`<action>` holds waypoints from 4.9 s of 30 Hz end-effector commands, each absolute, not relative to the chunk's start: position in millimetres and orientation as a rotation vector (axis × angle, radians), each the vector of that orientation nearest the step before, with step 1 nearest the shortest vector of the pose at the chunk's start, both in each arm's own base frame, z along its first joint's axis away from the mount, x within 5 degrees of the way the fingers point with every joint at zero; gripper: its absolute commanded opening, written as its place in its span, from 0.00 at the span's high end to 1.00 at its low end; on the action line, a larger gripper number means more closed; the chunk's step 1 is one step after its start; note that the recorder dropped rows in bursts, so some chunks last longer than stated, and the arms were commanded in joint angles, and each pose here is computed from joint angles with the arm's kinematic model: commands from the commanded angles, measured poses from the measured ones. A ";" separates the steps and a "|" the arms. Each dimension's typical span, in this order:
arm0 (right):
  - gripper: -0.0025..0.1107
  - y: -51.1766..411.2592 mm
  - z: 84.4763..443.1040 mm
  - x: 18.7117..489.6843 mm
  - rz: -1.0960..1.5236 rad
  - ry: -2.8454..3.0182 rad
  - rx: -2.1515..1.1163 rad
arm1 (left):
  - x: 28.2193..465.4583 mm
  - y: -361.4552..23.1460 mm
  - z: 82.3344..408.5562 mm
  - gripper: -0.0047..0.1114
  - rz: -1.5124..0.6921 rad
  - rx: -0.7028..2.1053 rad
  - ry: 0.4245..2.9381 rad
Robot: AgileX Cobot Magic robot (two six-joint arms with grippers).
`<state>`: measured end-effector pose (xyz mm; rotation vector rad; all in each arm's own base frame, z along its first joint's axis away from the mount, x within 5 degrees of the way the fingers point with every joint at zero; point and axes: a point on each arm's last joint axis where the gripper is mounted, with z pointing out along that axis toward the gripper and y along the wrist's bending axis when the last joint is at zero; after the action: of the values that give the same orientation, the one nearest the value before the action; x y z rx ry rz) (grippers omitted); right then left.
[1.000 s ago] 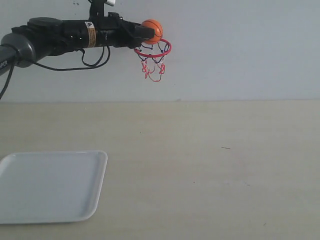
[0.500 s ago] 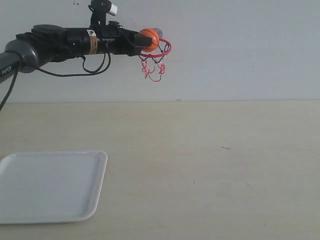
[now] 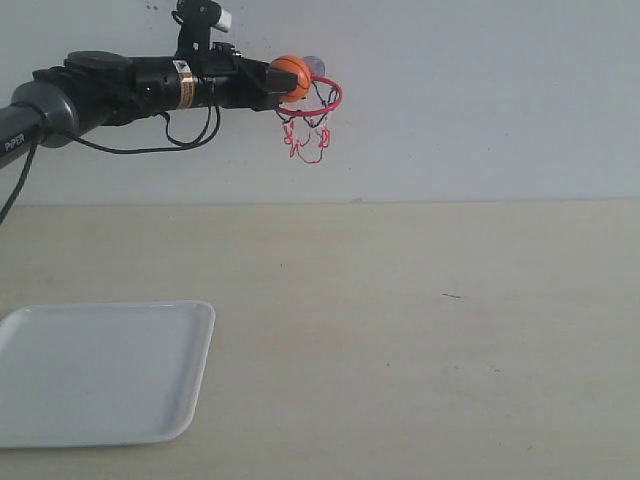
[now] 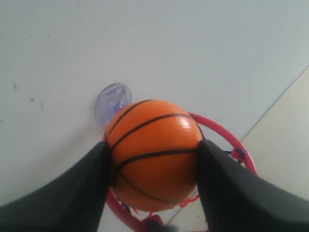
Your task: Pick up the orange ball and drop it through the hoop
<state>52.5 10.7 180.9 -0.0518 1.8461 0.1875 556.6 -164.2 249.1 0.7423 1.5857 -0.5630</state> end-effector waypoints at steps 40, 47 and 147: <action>0.98 10.5 181.5 52.4 0.184 1.838 -0.052 | 539.4 -133.0 324.8 0.92 -0.660 0.634 1.530; 0.98 10.5 181.5 52.4 0.184 1.838 -0.052 | 512.7 -84.3 312.1 0.92 -1.162 0.736 1.714; 0.98 10.4 182.1 52.5 0.183 1.832 -0.051 | 54.6 -5.2 188.0 0.92 -0.046 0.090 1.759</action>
<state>52.5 10.7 180.8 -0.0521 1.8479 0.1876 54.7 -4.8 189.0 0.0985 1.7600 -0.0336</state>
